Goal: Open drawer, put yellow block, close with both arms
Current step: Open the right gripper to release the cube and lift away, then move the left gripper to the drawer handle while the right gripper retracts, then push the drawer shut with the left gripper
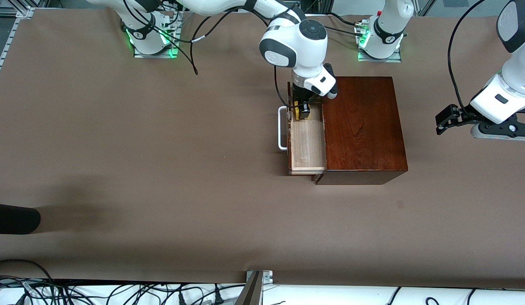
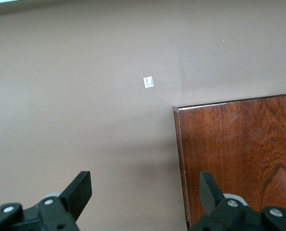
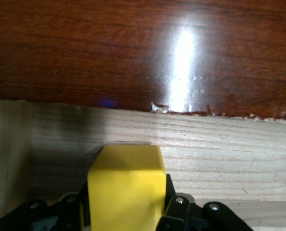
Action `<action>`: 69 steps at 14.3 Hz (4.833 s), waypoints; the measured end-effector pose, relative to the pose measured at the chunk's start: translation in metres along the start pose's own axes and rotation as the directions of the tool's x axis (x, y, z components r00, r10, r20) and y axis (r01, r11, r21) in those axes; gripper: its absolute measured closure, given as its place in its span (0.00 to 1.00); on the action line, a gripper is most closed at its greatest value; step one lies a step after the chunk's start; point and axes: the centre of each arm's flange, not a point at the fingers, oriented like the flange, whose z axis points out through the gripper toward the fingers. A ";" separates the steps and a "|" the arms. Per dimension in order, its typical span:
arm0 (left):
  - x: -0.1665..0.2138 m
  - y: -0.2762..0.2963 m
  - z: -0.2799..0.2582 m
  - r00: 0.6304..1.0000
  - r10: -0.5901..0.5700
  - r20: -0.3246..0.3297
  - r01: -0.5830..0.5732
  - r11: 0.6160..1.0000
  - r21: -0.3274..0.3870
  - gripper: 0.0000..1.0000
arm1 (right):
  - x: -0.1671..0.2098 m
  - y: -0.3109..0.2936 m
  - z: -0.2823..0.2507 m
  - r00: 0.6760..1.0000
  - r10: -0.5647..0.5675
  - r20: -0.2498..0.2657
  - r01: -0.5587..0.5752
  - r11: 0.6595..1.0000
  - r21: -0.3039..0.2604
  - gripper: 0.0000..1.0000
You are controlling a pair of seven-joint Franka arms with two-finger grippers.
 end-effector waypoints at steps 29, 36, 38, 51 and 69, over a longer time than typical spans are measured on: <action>-0.039 0.308 0.046 0.541 0.817 -0.201 -0.792 0.414 -0.448 0.00 | -0.430 0.196 -0.355 0.668 0.743 -0.040 -0.743 0.669 0.027 0.00; -0.032 0.432 0.129 0.106 0.939 -0.328 -0.983 0.049 -0.178 0.00 | -0.568 0.147 -0.355 0.395 0.919 -0.004 -0.915 0.394 0.086 0.00; -0.042 0.468 0.148 -0.003 0.955 -0.297 -0.994 -0.034 -0.101 0.00 | -0.588 0.141 -0.336 0.336 0.942 0.001 -0.939 0.335 0.080 0.00; -0.045 0.434 0.210 -0.042 0.998 -0.056 -0.948 -0.058 -0.312 0.00 | -0.601 0.133 -0.306 0.164 0.983 0.087 -0.986 0.161 0.036 0.00; -0.020 0.367 0.135 0.057 0.998 -0.033 -0.957 0.045 -0.286 0.00 | -0.598 0.134 -0.314 0.169 0.983 0.077 -0.985 0.167 0.035 0.00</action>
